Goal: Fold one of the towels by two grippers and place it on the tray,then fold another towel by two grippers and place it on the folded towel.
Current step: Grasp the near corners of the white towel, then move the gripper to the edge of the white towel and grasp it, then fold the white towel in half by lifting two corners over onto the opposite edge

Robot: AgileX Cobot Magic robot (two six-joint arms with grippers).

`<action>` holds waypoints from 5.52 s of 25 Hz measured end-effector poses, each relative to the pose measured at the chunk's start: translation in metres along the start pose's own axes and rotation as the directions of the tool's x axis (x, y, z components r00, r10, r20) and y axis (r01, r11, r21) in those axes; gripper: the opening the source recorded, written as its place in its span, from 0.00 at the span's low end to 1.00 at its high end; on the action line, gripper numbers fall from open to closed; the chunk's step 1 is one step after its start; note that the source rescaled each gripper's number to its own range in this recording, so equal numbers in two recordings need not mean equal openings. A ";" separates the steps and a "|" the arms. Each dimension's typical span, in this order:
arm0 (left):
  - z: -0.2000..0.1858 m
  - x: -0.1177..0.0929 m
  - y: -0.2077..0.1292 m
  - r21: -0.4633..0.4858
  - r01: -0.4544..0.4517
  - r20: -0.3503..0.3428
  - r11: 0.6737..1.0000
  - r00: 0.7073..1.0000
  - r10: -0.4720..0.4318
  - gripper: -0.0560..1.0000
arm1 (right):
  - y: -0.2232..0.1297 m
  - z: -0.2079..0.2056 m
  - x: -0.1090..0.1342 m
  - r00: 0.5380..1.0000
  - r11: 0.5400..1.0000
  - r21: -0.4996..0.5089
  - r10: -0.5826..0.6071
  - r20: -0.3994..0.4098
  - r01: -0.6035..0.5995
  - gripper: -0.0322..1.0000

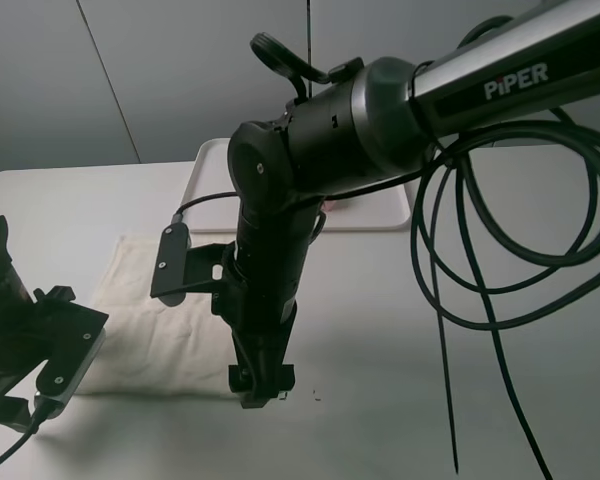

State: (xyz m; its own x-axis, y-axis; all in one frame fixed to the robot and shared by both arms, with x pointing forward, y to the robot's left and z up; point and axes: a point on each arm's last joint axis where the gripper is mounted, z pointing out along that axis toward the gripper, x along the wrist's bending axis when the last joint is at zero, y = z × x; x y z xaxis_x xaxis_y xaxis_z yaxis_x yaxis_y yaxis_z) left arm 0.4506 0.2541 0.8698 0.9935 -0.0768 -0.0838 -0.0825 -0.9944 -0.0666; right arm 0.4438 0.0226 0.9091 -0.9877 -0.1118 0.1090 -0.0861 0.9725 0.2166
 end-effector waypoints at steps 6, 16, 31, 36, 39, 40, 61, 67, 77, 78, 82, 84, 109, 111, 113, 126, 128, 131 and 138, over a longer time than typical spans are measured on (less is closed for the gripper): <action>0.000 0.000 0.000 0.000 0.000 0.000 1.000 1.000 0.000 1.00 | 0.002 0.023 0.009 0.998 0.998 0.054 -0.035 -0.052 0.038 1.00; 0.000 0.000 0.000 0.000 0.000 0.000 1.000 1.000 0.000 1.00 | 0.001 0.034 0.010 0.998 0.995 0.093 -0.028 -0.054 0.033 1.00; 0.000 0.000 0.000 0.000 0.000 0.001 1.000 1.000 0.000 1.00 | -0.001 0.047 0.008 0.999 0.995 0.101 0.000 -0.050 0.005 1.00; 0.000 0.000 0.000 0.000 0.000 0.002 1.000 1.000 0.000 1.00 | 0.000 0.049 0.008 1.000 0.993 0.122 -0.006 -0.030 0.009 1.00; 0.000 0.000 0.000 0.000 0.000 0.002 1.000 1.000 0.000 1.00 | 0.001 0.050 0.010 1.000 0.989 0.148 -0.021 0.009 0.019 1.00; 0.000 0.000 0.000 0.000 0.000 0.002 1.000 1.000 0.000 1.00 | 0.002 0.050 0.009 1.000 0.988 0.151 -0.016 0.026 0.012 1.00; 0.000 0.001 0.000 -0.002 0.002 -0.007 1.000 1.000 -0.002 1.00 | 0.003 0.053 0.004 0.996 0.990 0.138 -0.001 0.092 -0.011 0.03; 0.000 0.005 0.001 -0.015 0.063 -0.052 0.998 0.997 -0.063 1.00 | 0.003 0.053 0.004 0.996 0.990 0.138 0.003 0.092 -0.016 0.04; 0.003 0.008 0.002 -0.028 0.050 -0.123 0.998 0.991 -0.053 0.74 | 0.003 0.053 0.004 0.996 0.990 0.137 0.008 0.093 -0.021 0.03; 0.003 0.009 0.001 -0.026 0.039 -0.138 0.999 0.990 -0.042 0.60 | 0.003 0.053 0.004 0.996 0.990 0.137 0.009 0.093 -0.021 0.03; 0.003 0.011 0.001 -0.019 0.022 -0.153 1.000 0.988 -0.025 0.09 | 0.003 0.053 0.004 0.996 0.991 0.131 0.023 0.088 -0.034 0.03; 0.003 0.010 0.001 -0.016 0.020 -0.147 1.000 0.989 -0.023 0.08 | 0.004 0.053 0.005 0.996 0.991 0.123 0.038 0.079 -0.047 0.03; -0.071 -0.017 0.002 -0.236 0.261 -0.269 0.936 0.908 -0.321 0.05 | 0.009 -0.036 0.023 0.965 0.969 0.021 0.245 0.088 -0.248 0.03; -0.076 -0.017 0.002 -0.274 0.325 -0.272 0.905 0.876 -0.397 0.05 | 0.004 -0.040 0.017 0.946 0.949 0.011 0.312 0.092 -0.314 0.03; -0.079 -0.016 0.002 -0.310 0.390 -0.268 0.867 0.839 -0.474 0.05 | -0.002 -0.043 0.009 0.919 0.923 0.001 0.383 0.096 -0.384 0.03; -0.088 0.000 0.003 -0.498 0.514 -0.306 0.699 0.650 -0.696 0.05 | -0.030 -0.055 -0.034 0.775 0.796 -0.123 0.605 0.182 -0.592 0.03; -0.091 0.004 0.003 -0.544 0.513 -0.318 0.664 0.607 -0.729 0.05 | -0.031 -0.056 -0.038 0.753 0.787 -0.145 0.616 0.232 -0.600 0.03; -0.089 0.009 0.003 -0.570 0.520 -0.314 0.636 0.577 -0.754 0.06 | -0.031 -0.058 -0.043 0.726 0.773 -0.189 0.635 0.264 -0.606 0.03; -0.076 0.020 0.005 -0.588 0.559 -0.281 0.585 0.538 -0.795 0.72 | -0.030 -0.060 -0.050 0.706 0.762 -0.257 0.648 0.286 -0.595 0.72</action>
State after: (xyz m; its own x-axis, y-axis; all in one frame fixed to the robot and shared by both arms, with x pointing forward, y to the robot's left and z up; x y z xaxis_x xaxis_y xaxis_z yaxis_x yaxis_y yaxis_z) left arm 0.4761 0.2418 0.9433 0.6216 0.7287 0.2873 0.5527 -0.6679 0.4984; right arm 0.5038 -0.0129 0.9559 -0.7904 0.6096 -0.0599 0.5555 0.7545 0.3494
